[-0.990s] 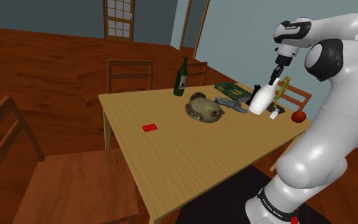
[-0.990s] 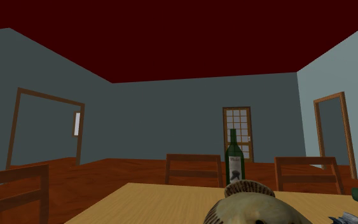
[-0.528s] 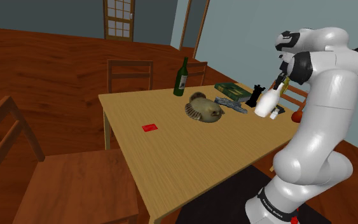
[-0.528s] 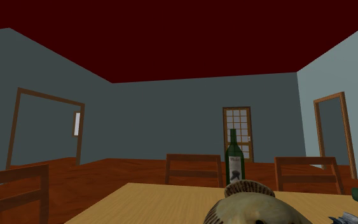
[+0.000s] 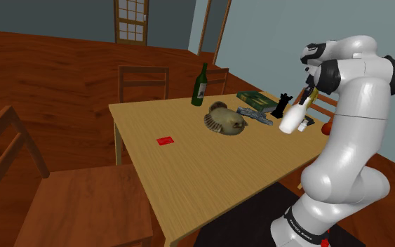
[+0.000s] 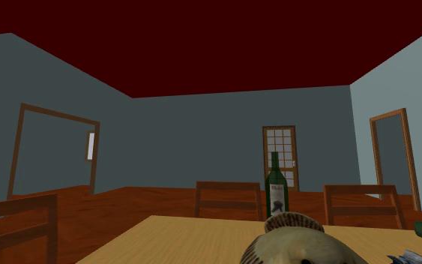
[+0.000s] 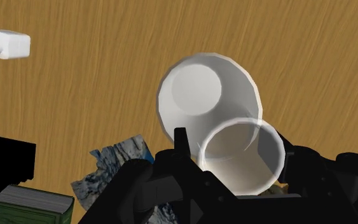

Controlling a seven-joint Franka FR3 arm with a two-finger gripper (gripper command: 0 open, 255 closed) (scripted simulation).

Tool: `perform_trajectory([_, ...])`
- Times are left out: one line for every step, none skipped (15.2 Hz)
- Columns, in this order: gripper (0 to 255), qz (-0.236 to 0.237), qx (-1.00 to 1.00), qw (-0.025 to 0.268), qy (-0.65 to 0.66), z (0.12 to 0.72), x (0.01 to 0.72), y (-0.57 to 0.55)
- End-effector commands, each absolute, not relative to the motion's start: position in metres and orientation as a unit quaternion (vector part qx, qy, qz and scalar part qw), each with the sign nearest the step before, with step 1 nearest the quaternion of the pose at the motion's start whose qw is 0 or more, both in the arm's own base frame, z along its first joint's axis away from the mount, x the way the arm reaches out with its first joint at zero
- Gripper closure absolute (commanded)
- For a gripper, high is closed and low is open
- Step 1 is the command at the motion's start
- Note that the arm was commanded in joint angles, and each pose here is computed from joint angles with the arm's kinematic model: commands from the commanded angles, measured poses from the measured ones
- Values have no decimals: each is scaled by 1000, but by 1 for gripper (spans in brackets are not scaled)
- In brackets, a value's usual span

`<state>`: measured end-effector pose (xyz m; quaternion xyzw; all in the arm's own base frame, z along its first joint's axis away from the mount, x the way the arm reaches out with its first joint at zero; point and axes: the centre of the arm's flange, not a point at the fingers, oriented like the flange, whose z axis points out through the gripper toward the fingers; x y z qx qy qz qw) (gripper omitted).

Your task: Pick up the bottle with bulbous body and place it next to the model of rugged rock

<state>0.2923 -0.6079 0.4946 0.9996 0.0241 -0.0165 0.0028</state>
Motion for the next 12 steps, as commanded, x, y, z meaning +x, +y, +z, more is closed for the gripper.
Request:
perform_trajectory([255, -16, 1000, 3, 24, 484, 291, -608])
perform_trajectory([255, -16, 1000, 3, 24, 479, 291, -608])
perform_trajectory([255, -16, 1000, 3, 24, 473, 291, -608])
perform_trajectory([255, -16, 1000, 3, 24, 468, 291, -608])
perform_trajectory([255, -16, 1000, 3, 24, 463, 291, -608])
perform_trajectory([255, -16, 1000, 3, 24, 457, 291, -608])
perform_trajectory([255, -16, 1000, 3, 24, 452, 291, -608])
perform_trajectory([255, -16, 1000, 3, 24, 447, 291, -608])
perform_trajectory([255, -16, 1000, 3, 24, 442, 291, -608])
perform_trajectory([255, -16, 1000, 3, 24, 436, 291, -608])
perform_trajectory([255, -16, 1000, 3, 24, 433, 291, -608])
perform_trajectory([255, -16, 1000, 3, 24, 433, 291, -608])
